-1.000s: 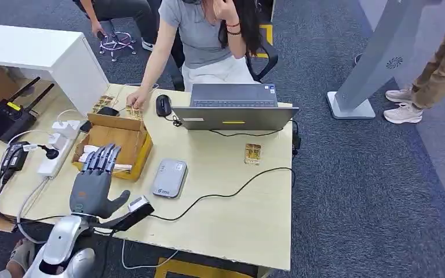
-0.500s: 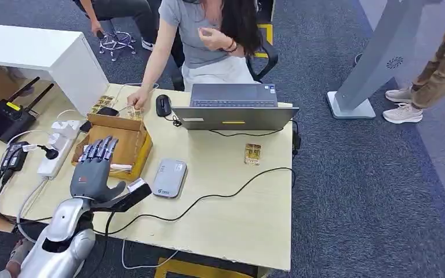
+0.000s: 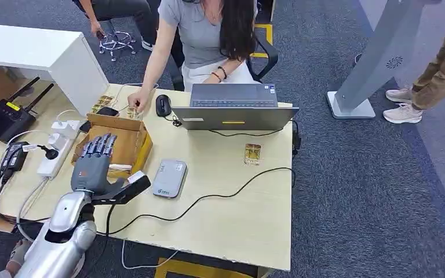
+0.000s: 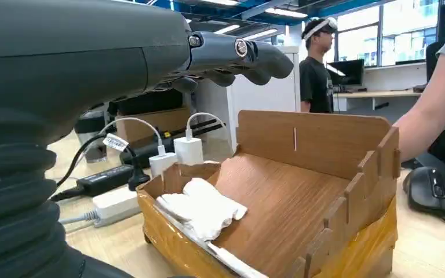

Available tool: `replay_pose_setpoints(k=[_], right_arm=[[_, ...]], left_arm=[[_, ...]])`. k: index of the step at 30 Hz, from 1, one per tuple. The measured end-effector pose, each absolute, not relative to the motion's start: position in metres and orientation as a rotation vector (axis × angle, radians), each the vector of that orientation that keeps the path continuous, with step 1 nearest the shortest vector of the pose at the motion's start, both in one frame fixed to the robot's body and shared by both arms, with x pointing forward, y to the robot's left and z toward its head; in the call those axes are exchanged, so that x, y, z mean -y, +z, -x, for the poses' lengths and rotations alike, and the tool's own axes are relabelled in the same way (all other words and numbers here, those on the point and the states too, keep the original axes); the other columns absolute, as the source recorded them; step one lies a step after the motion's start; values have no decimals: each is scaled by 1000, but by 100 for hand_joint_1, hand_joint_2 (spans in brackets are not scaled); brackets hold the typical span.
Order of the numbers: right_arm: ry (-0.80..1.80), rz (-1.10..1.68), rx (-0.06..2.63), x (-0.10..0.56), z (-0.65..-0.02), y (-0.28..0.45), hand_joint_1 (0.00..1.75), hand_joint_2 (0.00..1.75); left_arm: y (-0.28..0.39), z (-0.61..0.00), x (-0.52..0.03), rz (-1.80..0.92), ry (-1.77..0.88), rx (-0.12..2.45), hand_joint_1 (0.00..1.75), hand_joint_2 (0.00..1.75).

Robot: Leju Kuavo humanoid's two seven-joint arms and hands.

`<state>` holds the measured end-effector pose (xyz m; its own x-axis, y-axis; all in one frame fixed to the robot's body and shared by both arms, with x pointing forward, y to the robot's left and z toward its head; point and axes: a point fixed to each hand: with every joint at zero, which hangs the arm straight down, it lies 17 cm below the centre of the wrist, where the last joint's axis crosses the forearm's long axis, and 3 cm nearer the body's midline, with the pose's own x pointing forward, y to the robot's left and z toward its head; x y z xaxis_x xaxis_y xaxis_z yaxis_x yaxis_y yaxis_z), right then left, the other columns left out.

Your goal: Pass the card to the sensor for recognition and then transmit it.

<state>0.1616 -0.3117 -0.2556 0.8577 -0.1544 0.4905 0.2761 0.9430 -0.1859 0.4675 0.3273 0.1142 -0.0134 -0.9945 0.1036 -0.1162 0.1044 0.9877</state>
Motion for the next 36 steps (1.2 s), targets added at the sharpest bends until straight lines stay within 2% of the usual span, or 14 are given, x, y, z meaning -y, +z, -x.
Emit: replay_pose_setpoints(k=[36], right_arm=[[-216,255,486,315,-162,-256,0,0]], left_arm=[[98,-480,-345,-1197,-1066,1255,0,175]])
